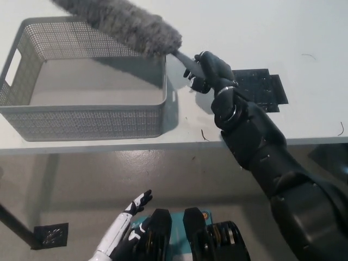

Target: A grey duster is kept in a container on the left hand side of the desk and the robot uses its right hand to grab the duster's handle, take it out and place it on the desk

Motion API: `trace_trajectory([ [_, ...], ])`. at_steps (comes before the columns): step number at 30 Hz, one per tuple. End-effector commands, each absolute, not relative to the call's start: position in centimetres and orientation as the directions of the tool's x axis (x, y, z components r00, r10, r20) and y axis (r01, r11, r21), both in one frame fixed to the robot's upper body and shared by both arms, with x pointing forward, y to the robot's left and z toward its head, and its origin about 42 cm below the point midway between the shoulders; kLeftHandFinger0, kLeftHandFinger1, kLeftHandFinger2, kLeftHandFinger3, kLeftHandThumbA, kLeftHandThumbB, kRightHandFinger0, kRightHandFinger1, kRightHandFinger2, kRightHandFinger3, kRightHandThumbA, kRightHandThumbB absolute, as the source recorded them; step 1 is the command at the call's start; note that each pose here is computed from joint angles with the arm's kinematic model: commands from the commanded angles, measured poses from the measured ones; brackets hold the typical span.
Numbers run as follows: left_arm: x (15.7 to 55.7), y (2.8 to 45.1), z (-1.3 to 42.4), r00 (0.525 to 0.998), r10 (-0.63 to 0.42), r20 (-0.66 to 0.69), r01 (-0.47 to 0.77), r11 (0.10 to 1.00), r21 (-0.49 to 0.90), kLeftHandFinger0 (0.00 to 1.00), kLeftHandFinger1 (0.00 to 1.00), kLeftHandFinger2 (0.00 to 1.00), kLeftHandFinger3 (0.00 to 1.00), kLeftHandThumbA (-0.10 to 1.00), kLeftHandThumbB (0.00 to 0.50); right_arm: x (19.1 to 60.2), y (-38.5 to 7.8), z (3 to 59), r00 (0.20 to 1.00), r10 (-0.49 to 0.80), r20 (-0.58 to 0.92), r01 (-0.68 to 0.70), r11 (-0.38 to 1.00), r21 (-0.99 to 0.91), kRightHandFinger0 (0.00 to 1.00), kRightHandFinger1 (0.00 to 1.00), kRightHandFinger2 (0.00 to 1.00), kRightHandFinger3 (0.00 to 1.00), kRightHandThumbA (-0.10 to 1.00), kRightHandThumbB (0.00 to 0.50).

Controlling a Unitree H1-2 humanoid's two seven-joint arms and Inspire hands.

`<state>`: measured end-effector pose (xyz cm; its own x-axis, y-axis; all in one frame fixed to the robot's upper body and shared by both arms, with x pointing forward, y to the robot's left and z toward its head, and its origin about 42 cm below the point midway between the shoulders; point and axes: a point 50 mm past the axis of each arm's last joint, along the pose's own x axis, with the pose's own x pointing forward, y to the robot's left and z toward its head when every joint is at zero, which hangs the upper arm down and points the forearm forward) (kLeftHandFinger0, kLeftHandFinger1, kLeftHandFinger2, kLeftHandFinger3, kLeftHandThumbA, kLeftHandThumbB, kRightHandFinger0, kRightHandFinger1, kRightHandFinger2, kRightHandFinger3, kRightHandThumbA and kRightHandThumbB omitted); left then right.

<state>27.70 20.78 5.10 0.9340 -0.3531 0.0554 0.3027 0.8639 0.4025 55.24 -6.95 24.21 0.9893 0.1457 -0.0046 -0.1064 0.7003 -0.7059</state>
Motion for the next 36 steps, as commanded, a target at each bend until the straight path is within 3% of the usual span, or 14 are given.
trace_trajectory([
  [1,26.7,19.8,5.5,0.918,-0.388,0.088,0.324,0.858,0.398,1.00,1.00,1.00,1.00,0.96,0.128,55.8,-6.7,35.7,0.866,-0.139,0.480,0.226,0.966,-0.129,0.00,0.03,0.39,0.28,-0.10,0.064],
  [4,26.5,19.9,5.3,0.921,-0.379,0.088,0.317,0.863,0.394,1.00,1.00,1.00,1.00,0.96,0.134,55.8,-7.6,37.1,0.849,-0.173,0.498,0.222,0.974,-0.039,0.00,0.00,0.34,0.26,-0.10,0.051],
  [6,26.6,20.0,5.3,0.921,-0.379,0.095,0.315,0.864,0.394,1.00,1.00,1.00,1.00,0.95,0.126,55.7,-8.5,38.2,0.834,-0.209,0.511,0.238,0.971,0.007,0.00,0.00,0.34,0.17,-0.10,0.088],
  [9,26.4,20.2,5.1,0.923,-0.374,0.095,0.309,0.864,0.399,1.00,1.00,1.00,1.00,0.96,0.129,55.6,-9.8,38.7,0.818,-0.243,0.522,0.224,0.969,0.101,0.00,0.02,0.39,0.20,-0.10,0.085],
  [12,26.4,20.2,5.0,0.923,-0.373,0.091,0.311,0.865,0.394,1.00,1.00,1.00,1.00,0.96,0.131,55.6,-11.2,38.7,0.810,-0.270,0.521,0.255,0.962,0.101,0.00,0.04,0.43,0.35,-0.10,0.068],
  [14,26.5,20.4,5.1,0.925,-0.369,0.093,0.304,0.864,0.401,1.00,1.00,1.00,1.00,0.96,0.132,55.7,-12.1,38.6,0.800,-0.270,0.535,0.258,0.961,0.100,0.00,0.02,0.41,0.38,-0.10,0.089],
  [15,26.5,20.4,5.1,0.924,-0.369,0.096,0.305,0.867,0.394,1.00,1.00,1.00,1.00,0.96,0.126,55.7,-12.7,38.4,0.804,-0.270,0.530,0.271,0.960,0.078,0.00,0.05,0.44,0.43,-0.10,0.083],
  [17,26.5,20.5,5.1,0.926,-0.366,0.098,0.300,0.866,0.401,1.00,1.00,1.00,1.00,0.97,0.130,55.7,-14.1,37.6,0.813,-0.267,0.518,0.306,0.952,0.011,0.00,0.03,0.43,0.43,-0.10,0.119],
  [19,26.5,20.7,5.2,0.926,-0.365,0.098,0.297,0.863,0.409,1.00,1.00,1.00,1.00,0.97,0.123,55.7,-15.4,36.7,0.832,-0.242,0.500,0.322,0.944,-0.078,0.00,0.06,0.46,0.46,-0.10,0.119],
  [23,26.6,20.9,5.3,0.928,-0.359,0.102,0.290,0.865,0.410,1.00,1.00,1.00,1.00,0.97,0.120,55.4,-18.7,33.8,0.851,-0.227,0.474,0.355,0.913,-0.200,0.00,0.07,0.46,0.34,-0.10,0.160],
  [26,26.5,21.2,5.3,0.931,-0.350,0.105,0.281,0.869,0.407,1.00,1.00,1.00,1.00,0.96,0.117,55.2,-20.8,31.8,0.865,-0.233,0.445,0.382,0.880,-0.282,0.00,0.10,0.49,0.38,-0.10,0.190],
  [29,26.6,21.4,5.3,0.935,-0.338,0.112,0.266,0.872,0.411,1.00,1.00,1.00,1.00,0.96,0.116,54.9,-23.5,29.4,0.887,-0.188,0.422,0.374,0.828,-0.418,0.00,0.02,0.43,0.37,-0.10,0.175],
  [33,26.6,21.7,5.4,0.940,-0.321,0.117,0.248,0.878,0.409,1.00,1.00,1.00,1.00,0.96,0.105,54.8,-26.1,27.6,0.905,-0.163,0.394,0.369,0.763,-0.531,0.00,0.15,0.62,0.63,-0.10,0.176],
  [36,26.4,22.1,5.4,0.944,-0.305,0.124,0.233,0.885,0.404,1.00,1.00,1.00,1.00,0.95,0.107,54.3,-28.6,26.8,0.900,-0.166,0.403,0.389,0.724,-0.569,0.00,0.21,0.67,0.69,-0.10,0.179],
])
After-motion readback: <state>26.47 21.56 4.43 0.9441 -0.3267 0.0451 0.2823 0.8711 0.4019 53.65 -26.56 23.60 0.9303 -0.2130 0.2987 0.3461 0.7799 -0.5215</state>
